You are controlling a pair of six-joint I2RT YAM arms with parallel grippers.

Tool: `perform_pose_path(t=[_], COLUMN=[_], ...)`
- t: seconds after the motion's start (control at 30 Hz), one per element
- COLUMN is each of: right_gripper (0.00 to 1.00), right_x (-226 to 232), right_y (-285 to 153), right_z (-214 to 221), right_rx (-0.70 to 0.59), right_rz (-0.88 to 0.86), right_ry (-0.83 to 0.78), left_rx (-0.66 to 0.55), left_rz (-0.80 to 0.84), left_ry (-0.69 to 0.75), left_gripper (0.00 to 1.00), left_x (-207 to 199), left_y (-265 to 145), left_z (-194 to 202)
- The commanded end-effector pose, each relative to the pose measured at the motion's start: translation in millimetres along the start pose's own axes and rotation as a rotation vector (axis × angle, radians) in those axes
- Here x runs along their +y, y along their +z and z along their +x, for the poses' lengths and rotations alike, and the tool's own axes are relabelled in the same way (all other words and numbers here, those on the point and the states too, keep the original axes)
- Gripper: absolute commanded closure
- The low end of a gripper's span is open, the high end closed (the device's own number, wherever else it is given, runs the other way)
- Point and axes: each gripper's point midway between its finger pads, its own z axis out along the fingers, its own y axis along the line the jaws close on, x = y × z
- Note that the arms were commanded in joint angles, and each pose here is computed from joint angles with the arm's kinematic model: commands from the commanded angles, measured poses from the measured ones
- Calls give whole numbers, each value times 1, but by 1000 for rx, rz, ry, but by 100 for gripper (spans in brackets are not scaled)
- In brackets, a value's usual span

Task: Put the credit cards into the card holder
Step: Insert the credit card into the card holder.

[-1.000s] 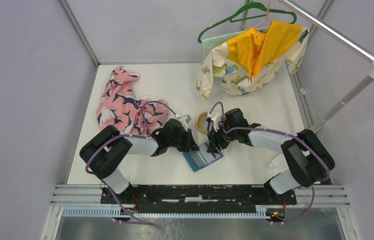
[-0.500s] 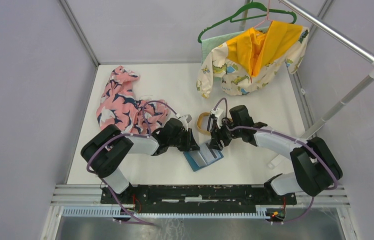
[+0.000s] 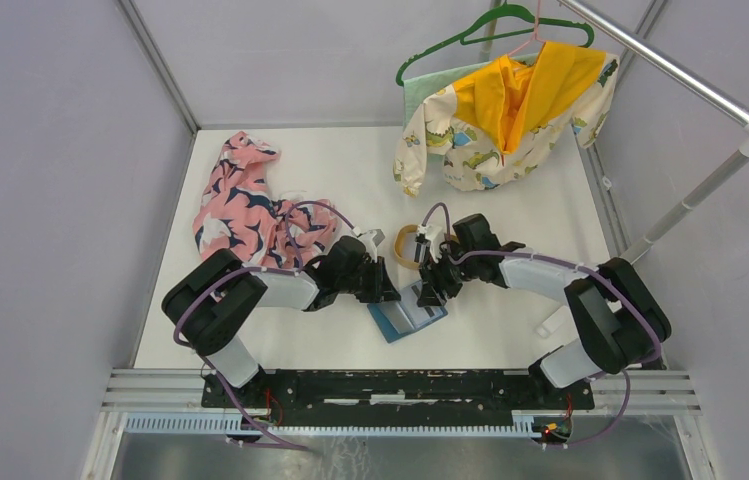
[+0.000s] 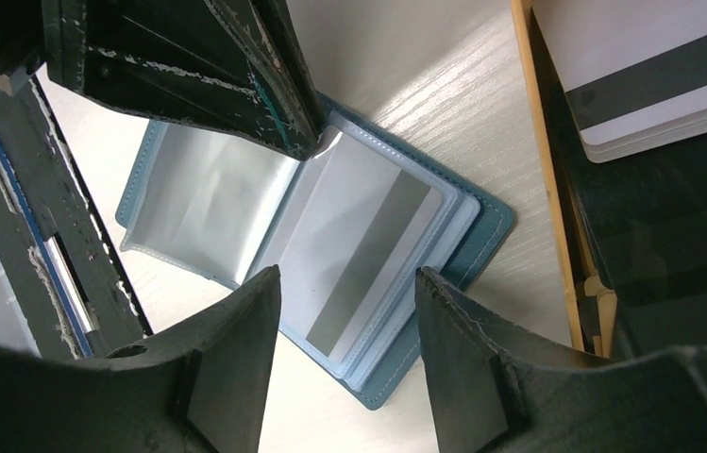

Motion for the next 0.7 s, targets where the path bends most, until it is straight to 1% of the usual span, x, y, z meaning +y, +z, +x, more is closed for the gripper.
perform_pose_path(t=[0.0,0.13,0.27,0.67], right_gripper=[41,42,45,45], right_x=[5,18,16,-13], right_y=[-5,-12,-8,0], right_z=[-23,-33,-27,-9], right_rx=[-52,-106,-79,-6], right_rz=[-22,-72,-81,45], right_ry=[-52,-75,-50,0], left_rx=[36,38,34,35], left_rz=[-66,-68,-62,-63], left_ry=[34,33,34,33], left_gripper=[79,79,79,79], left_x=[17,17,15,15], left_y=[3,3,2,2], left_z=[11,13,11,11])
